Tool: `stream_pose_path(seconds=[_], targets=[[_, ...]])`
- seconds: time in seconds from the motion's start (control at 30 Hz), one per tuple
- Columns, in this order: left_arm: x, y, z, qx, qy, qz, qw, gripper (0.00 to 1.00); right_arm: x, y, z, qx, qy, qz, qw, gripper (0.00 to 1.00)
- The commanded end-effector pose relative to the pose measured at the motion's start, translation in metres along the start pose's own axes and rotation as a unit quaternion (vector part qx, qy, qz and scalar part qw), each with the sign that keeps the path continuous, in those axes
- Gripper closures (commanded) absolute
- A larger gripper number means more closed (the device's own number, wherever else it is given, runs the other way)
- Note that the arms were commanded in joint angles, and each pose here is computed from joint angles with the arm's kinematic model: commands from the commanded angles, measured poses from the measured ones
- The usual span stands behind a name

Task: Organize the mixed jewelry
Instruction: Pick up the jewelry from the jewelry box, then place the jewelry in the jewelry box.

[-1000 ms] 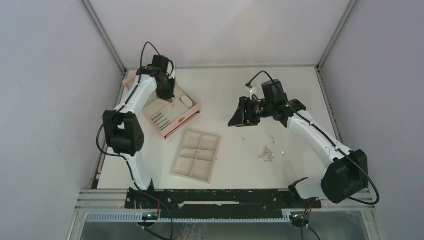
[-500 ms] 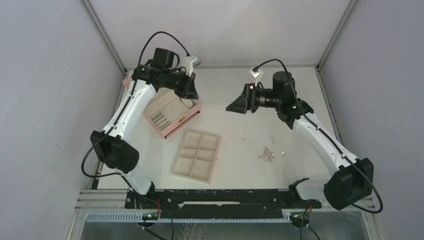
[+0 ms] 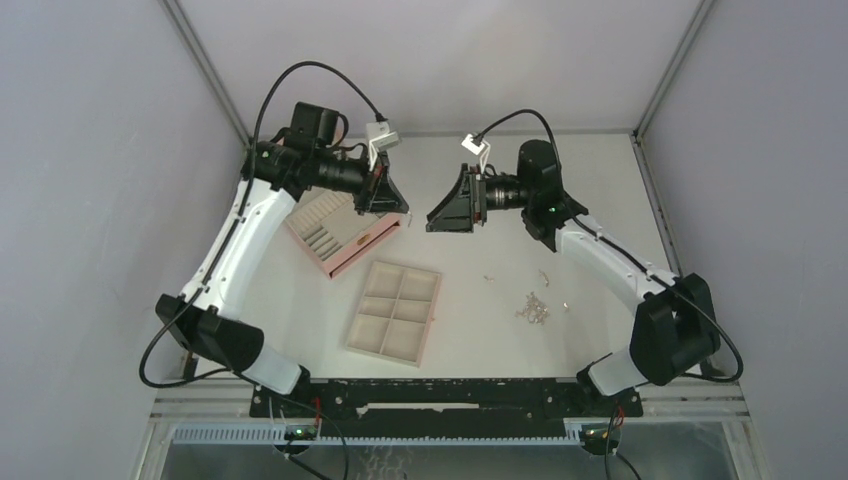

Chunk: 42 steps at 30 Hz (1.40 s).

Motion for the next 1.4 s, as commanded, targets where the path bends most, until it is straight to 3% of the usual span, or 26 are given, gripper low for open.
stream_pose_path(seconds=[0.0,0.43,0.63,0.93,1.03,1.1,1.27,1.37], targets=[[0.000,0.009,-0.023,0.048,-0.032,-0.015,0.998,1.00,-0.018,-0.007,0.006,-0.043,0.051,-0.029,0.997,0.32],[0.001,0.009,-0.028,0.063,-0.021,-0.012,0.998,1.00,-0.015,-0.039,0.004,-0.071,0.045,-0.027,0.996,0.36],[0.002,0.009,-0.028,0.060,-0.017,-0.010,0.998,1.00,-0.018,-0.045,0.004,-0.088,0.046,-0.028,0.995,0.50],[0.004,0.010,-0.028,0.056,-0.022,-0.007,0.998,1.00,-0.016,-0.040,0.003,-0.094,0.036,-0.018,0.995,0.84],[0.004,0.010,-0.028,0.056,-0.021,-0.007,0.998,1.00,-0.015,-0.039,0.004,-0.093,0.035,-0.013,0.995,1.00],[0.004,0.010,-0.027,0.053,-0.019,-0.006,0.998,1.00,-0.013,-0.037,0.006,-0.096,0.036,-0.007,0.995,1.00],[0.008,0.010,-0.026,0.048,-0.009,-0.001,0.999,0.74,-0.011,-0.031,0.013,-0.098,0.049,0.006,0.994,1.00],[0.014,0.008,-0.023,0.047,-0.002,0.004,0.999,0.67,-0.008,-0.025,0.018,-0.105,0.052,0.018,0.993,1.00]])
Point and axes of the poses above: each gripper's point midway between its finger pads, its own y axis back along the fingers, its own z axis along the line the jaws close on, x = y × z, the point moved 7 cm from there along y, back along the fingers, and after that the axes turned 15 degrees about y, right-handed, at the moved point
